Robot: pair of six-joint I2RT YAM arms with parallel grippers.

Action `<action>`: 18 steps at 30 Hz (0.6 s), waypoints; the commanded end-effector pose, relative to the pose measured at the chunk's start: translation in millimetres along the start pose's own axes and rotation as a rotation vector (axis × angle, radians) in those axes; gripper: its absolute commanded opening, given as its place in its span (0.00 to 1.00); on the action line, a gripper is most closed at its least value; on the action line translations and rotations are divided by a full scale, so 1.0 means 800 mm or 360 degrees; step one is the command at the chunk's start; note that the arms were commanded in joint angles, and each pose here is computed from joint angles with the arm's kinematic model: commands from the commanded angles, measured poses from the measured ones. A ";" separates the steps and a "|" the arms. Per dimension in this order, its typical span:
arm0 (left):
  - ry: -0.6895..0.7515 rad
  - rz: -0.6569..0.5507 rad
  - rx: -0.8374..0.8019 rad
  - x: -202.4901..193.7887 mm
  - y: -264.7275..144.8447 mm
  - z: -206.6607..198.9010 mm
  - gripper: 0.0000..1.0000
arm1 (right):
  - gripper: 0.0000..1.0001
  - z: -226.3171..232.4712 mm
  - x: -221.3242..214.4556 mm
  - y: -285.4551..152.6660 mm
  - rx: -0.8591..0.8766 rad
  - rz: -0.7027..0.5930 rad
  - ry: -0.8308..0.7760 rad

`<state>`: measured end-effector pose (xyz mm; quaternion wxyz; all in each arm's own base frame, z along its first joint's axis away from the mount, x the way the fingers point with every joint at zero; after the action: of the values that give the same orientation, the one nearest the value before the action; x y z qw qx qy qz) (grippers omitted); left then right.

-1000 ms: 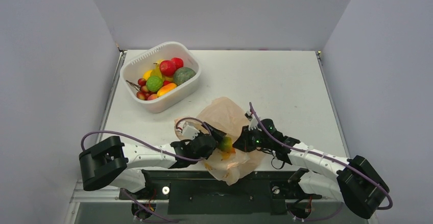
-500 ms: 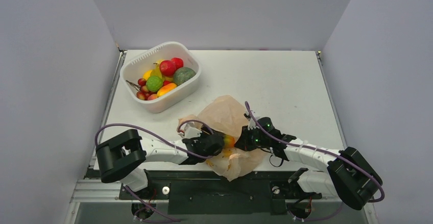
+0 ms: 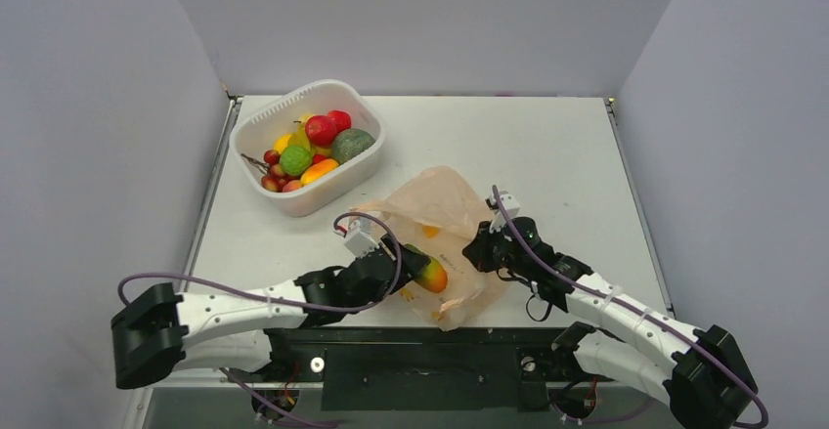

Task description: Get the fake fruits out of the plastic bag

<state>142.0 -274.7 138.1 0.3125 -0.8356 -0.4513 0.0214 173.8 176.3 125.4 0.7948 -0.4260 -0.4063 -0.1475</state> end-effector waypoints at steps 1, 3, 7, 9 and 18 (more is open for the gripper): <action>0.0275 0.0312 -0.0586 0.004 -0.054 -0.041 0.00 | 0.00 -0.017 0.035 -0.012 -0.0268 -0.0147 -0.0032; 0.0227 0.0432 -0.0883 0.016 -0.087 -0.064 0.00 | 0.00 -0.018 0.038 -0.013 -0.0288 -0.0177 -0.0022; 0.0345 0.0862 -0.1126 0.021 -0.128 -0.080 0.00 | 0.00 -0.024 0.050 -0.016 -0.0395 -0.0238 0.0011; 0.0464 0.0992 -0.1198 0.026 -0.146 -0.091 0.00 | 0.00 -0.031 0.057 -0.021 -0.0495 -0.0263 0.0036; 0.1012 0.0387 -0.0570 0.154 -0.155 -0.149 0.00 | 0.00 -0.061 0.072 -0.048 -0.0906 -0.0305 0.0098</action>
<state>129.6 -225.1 309.4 0.1455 -0.9469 -0.1894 -0.2152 207.6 136.6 158.3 0.6779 -0.5610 -0.3745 -0.2924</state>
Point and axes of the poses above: each gripper's point midway between its finger pads, its own y axis out along the fingers, its own z axis along the line the jaws close on, x = y × z, the point moved 6 cm from there along -y, back along the fingers, and after that the axes turned 9 degrees about -y, right-handed, at the moved point
